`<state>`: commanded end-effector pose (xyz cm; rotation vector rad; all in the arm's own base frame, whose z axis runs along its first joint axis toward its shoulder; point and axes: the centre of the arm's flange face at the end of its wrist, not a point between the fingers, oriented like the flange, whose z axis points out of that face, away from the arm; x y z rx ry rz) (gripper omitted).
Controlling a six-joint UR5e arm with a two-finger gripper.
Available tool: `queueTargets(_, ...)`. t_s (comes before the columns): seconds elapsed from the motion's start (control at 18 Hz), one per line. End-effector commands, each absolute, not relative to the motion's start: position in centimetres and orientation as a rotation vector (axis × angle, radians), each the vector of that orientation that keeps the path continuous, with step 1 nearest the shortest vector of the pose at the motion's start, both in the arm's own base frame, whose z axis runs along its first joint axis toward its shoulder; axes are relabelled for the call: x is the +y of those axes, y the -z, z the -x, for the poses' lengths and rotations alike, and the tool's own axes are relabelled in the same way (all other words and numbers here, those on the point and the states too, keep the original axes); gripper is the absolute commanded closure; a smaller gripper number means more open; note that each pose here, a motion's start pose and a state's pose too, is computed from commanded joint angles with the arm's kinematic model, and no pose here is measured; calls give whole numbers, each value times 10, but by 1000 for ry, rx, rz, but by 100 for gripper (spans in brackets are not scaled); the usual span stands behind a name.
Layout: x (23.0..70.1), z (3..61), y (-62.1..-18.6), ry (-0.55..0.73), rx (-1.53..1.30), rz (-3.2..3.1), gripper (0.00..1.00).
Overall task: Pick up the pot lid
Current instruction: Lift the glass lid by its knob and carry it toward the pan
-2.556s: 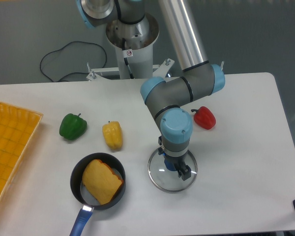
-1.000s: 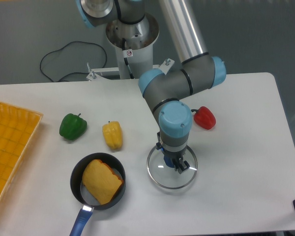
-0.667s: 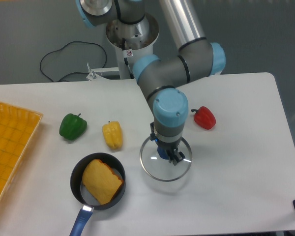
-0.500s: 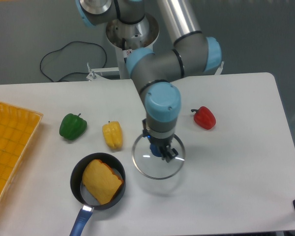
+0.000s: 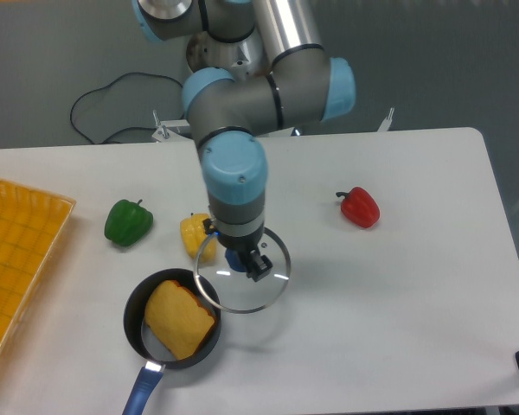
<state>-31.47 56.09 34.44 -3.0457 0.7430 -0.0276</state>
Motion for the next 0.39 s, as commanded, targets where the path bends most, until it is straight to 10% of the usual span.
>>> queueTargets(0.39,561,310,-341,41,723,3057,56)
